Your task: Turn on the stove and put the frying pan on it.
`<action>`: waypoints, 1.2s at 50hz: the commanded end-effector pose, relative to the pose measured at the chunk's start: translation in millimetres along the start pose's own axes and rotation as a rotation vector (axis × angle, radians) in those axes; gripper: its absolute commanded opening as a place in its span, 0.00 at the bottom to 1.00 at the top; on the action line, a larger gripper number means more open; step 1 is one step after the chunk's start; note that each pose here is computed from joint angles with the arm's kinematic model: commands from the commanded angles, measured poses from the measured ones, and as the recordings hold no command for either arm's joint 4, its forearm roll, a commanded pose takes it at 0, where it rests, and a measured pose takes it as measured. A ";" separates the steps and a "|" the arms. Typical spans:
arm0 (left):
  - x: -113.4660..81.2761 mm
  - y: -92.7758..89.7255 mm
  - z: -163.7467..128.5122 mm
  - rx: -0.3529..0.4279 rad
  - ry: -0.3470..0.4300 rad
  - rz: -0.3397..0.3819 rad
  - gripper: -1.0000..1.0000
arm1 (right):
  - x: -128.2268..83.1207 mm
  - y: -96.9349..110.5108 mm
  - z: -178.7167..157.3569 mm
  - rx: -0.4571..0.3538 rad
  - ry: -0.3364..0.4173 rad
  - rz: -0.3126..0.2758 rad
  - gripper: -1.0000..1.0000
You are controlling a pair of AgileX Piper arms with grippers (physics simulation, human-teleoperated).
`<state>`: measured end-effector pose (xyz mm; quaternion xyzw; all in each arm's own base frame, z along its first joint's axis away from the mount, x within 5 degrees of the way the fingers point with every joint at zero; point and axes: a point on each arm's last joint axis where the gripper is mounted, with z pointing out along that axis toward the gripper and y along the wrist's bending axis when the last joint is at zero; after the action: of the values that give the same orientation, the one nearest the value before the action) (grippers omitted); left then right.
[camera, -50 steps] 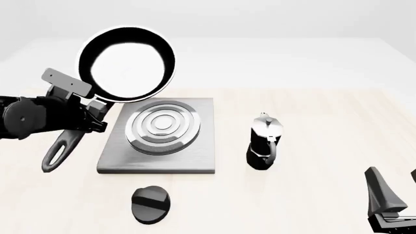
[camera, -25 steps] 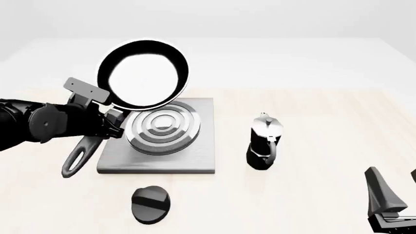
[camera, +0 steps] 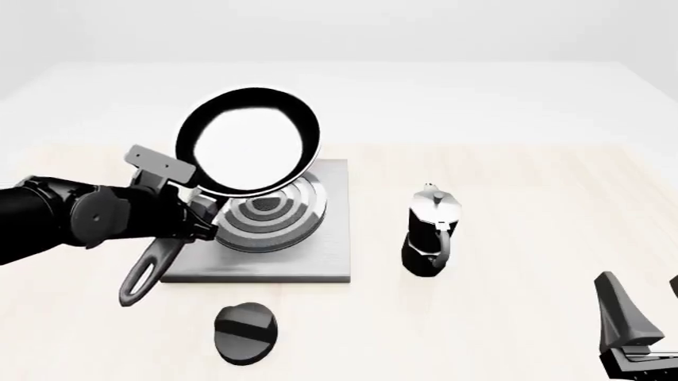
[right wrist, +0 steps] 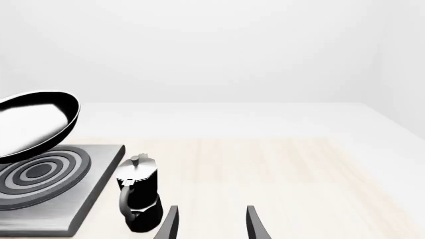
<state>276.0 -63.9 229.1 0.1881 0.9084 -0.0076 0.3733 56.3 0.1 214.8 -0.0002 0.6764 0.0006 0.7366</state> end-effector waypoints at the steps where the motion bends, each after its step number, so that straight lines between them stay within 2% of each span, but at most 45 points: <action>1: -1.4 -6.5 1.8 0.016 -0.015 -0.005 0.00 | 0.0 0.0 0.0 0.000 0.000 0.000 1.00; 29: 14.6 -19.3 19.9 0.046 0.030 -0.011 0.00 | 0.0 0.0 0.0 0.000 0.000 0.000 1.00; 60: 27.3 -21.8 36.4 0.050 0.062 -0.015 0.00 | 0.0 0.0 0.0 0.000 0.000 0.000 1.00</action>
<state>270.0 -79.7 180.6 0.1927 0.9244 -0.0262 0.3283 56.3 0.1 214.8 -0.0002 0.6763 0.0006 0.7366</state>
